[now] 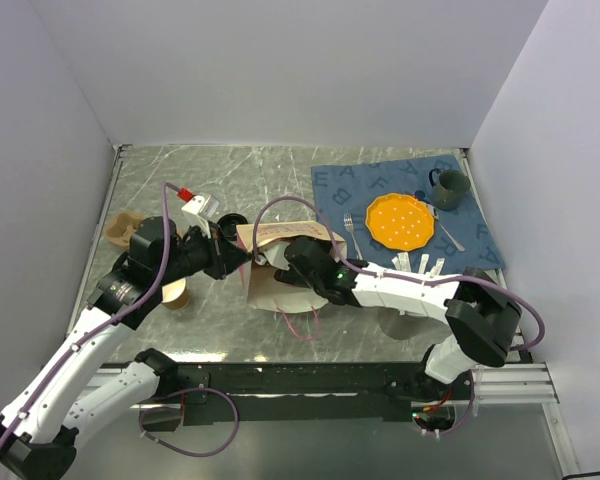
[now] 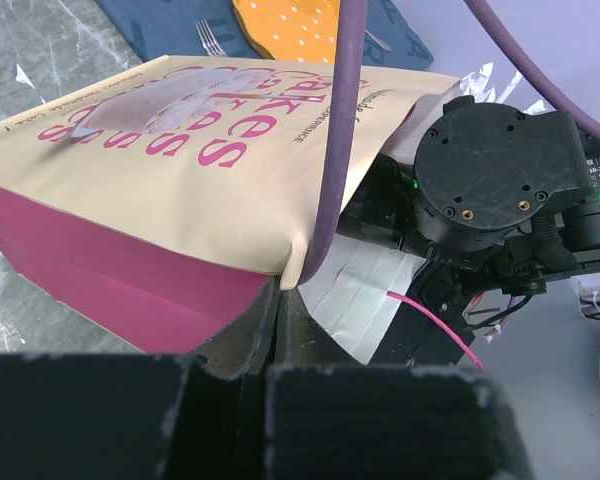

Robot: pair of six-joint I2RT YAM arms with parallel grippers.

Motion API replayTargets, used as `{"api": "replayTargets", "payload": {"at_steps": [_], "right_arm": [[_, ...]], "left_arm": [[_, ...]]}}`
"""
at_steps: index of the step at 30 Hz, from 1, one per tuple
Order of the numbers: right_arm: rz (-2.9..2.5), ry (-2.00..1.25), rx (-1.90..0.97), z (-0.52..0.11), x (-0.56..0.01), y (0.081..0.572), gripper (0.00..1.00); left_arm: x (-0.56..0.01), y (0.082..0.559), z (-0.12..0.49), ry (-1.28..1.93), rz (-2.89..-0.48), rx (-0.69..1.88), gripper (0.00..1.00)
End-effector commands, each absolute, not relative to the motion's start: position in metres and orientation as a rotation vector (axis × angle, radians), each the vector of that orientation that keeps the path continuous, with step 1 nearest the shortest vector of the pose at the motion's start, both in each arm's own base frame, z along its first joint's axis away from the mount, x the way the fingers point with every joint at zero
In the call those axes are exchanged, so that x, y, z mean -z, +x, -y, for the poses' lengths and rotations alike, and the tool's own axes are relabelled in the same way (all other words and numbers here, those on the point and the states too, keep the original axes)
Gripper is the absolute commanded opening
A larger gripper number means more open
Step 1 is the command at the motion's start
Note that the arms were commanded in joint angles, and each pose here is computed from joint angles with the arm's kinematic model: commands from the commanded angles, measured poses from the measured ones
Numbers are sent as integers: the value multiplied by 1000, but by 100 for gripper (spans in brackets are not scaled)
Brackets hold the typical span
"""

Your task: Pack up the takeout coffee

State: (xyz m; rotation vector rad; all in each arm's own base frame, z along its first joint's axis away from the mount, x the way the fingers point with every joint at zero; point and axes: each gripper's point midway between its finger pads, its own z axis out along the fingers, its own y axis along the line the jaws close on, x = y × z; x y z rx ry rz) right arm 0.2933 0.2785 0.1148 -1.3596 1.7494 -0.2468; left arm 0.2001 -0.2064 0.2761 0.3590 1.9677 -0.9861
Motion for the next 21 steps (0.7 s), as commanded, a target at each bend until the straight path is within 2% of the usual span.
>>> {"api": "replayTargets", "payload": {"at_steps": [1, 11, 21], "right_arm": [[-1820, -1310, 266, -269, -113, 301, 58], [-1815, -1330, 193, -261, -138, 282, 81], [-1857, -1376, 182, -246, -141, 266, 91]], "left_arm": [[-299, 188, 213, 409, -1917, 1058, 1], [-307, 199, 213, 330, -1929, 1059, 1], [-308, 205, 209, 295, -1968, 1017, 1]]}}
